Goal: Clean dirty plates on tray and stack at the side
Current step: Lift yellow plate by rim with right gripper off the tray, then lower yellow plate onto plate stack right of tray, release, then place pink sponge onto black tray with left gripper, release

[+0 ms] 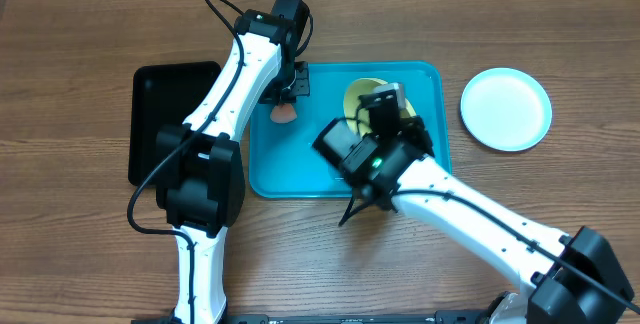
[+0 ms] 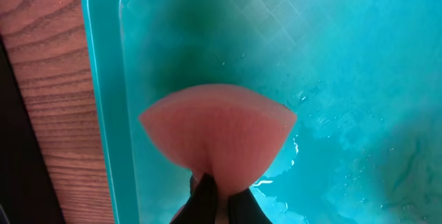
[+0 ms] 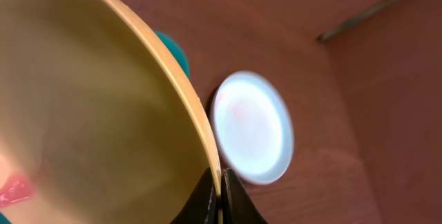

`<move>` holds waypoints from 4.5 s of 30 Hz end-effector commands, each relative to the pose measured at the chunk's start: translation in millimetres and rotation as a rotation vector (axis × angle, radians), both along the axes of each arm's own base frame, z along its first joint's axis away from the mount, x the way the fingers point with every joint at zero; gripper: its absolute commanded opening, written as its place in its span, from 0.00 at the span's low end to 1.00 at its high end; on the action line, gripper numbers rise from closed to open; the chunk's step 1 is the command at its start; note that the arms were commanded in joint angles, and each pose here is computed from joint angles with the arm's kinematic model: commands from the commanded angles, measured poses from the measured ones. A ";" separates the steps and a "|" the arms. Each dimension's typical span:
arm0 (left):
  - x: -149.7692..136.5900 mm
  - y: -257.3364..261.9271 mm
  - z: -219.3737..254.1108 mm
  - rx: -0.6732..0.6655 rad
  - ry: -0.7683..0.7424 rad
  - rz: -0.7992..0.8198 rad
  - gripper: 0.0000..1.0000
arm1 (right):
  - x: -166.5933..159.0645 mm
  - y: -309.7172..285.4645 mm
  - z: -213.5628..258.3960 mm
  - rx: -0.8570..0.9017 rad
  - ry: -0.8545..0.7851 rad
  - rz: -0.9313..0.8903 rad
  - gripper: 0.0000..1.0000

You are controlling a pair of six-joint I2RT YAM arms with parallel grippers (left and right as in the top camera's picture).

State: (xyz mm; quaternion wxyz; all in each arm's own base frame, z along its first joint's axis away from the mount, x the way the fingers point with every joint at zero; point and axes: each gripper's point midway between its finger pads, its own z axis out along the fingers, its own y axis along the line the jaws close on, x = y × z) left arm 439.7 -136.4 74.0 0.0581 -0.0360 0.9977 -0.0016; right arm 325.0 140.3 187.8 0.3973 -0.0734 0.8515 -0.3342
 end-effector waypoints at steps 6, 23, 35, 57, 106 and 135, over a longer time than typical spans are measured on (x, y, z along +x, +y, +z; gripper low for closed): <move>-2.5 -4.7 -5.9 -0.005 0.015 -0.030 0.04 | -5.3 2.1 55.0 -0.143 -0.248 0.003 0.04; -1.6 -5.0 -5.8 -0.007 0.011 -0.030 0.04 | 7.1 3.9 -32.3 0.486 0.087 -0.154 0.04; -1.7 -5.3 -5.8 -0.007 0.011 -0.031 0.04 | 47.9 -116.6 -60.1 1.034 0.266 -0.438 0.04; -0.8 -8.2 -5.6 -0.008 0.004 -0.036 0.04 | 40.1 -281.2 -120.9 1.202 0.140 -0.865 0.04; -38.0 195.4 36.7 0.160 0.145 0.255 0.04 | 77.9 -128.4 -34.4 1.042 0.466 -0.265 1.00; -20.3 215.6 40.7 0.085 0.060 0.314 1.00 | 79.0 -129.1 -34.1 1.038 0.461 -0.264 1.00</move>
